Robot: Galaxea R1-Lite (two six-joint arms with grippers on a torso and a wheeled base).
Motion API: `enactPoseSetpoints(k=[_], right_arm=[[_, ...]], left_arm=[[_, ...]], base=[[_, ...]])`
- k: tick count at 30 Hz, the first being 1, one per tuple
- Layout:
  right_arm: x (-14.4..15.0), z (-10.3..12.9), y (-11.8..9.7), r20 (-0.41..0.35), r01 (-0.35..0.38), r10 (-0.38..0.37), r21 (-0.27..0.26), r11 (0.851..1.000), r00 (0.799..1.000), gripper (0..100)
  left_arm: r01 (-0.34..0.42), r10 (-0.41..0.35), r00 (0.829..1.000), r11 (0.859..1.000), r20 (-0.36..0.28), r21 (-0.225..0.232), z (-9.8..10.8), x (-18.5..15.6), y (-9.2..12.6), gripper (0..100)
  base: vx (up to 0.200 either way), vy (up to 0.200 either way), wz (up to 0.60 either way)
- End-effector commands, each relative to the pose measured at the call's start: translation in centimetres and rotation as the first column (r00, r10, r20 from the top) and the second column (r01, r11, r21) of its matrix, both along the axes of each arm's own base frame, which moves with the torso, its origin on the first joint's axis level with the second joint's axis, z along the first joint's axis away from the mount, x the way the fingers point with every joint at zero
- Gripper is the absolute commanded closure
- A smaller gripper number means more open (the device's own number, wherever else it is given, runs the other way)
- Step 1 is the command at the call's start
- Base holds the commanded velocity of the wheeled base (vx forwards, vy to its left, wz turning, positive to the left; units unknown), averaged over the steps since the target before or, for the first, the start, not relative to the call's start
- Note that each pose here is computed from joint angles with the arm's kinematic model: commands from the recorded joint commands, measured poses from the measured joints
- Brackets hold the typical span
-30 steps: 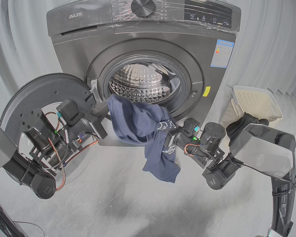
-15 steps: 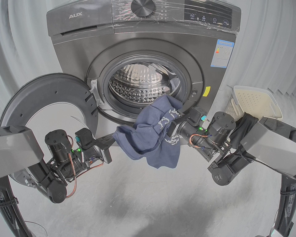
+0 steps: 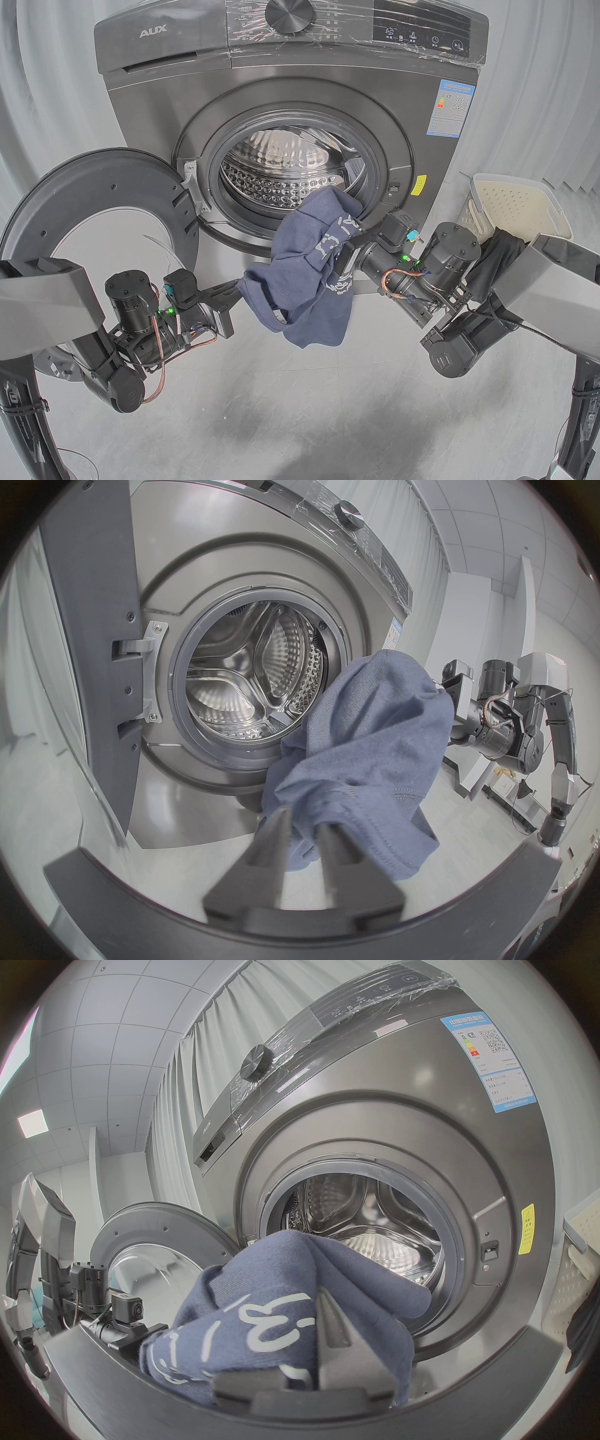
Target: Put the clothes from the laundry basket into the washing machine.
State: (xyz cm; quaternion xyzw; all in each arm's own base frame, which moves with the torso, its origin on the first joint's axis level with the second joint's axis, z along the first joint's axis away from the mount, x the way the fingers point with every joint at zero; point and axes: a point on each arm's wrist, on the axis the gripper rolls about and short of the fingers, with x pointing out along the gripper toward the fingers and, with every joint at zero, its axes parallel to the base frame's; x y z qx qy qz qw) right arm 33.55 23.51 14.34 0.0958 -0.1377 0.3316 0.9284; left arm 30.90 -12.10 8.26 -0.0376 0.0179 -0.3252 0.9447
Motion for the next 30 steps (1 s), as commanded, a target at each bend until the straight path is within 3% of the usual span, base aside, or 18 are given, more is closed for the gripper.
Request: enactPoseSetpoints(k=[1, 13, 15, 19, 22, 28, 30], right_arm=[[0.0, 0.0, 0.0, 0.001, -0.001, 0.001, 0.001, 1.000, 1.000, 100], [0.5, 0.2, -0.5, 0.010, 0.014, -0.014, 0.012, 1.000, 1.000, 100], [0.4, 0.2, -0.4, 0.009, 0.011, -0.011, 0.012, 1.000, 1.000, 100], [0.5, 0.2, -0.3, 0.008, 0.013, -0.013, 0.012, 1.000, 1.000, 100], [0.7, 0.3, -0.4, 0.010, 0.017, -0.017, 0.014, 1.000, 1.000, 100], [0.8, 0.6, -0.3, 0.020, 0.018, -0.018, 0.019, 1.000, 1.000, 100], [0.9, 0.9, -0.2, 0.020, 0.018, -0.018, 0.019, 1.000, 1.000, 100]], left_arm=[[0.002, -0.002, 1.000, 1.000, -0.003, -0.005, -0.1, 0.0, -0.1, 0], [0.059, -0.054, 0.994, 0.997, -0.094, 0.051, -1.8, -2.7, -0.6, 0], [0.086, -0.083, 0.995, 0.995, -0.059, 0.051, -1.0, -3.0, -1.1, 0], [0.163, -0.162, 0.985, 0.987, 0.065, -0.004, 3.4, -4.8, -0.7, 0], [0.190, -0.188, 0.978, 0.982, 0.084, -0.011, 4.6, -6.3, 0.2, 0], [0.191, -0.191, 0.982, 0.981, -0.016, 0.044, 2.5, -8.9, 1.3, 0], [0.195, -0.192, 0.981, 0.978, -0.037, 0.081, 1.6, -9.3, 1.5, 0]], base=[[0.000, 0.000, 0.00], [0.000, 0.000, 0.00], [0.000, 0.000, 0.00], [0.000, 0.000, 0.00], [0.000, 0.000, 0.00], [0.000, 0.000, 0.00], [0.000, 0.000, 0.00]])
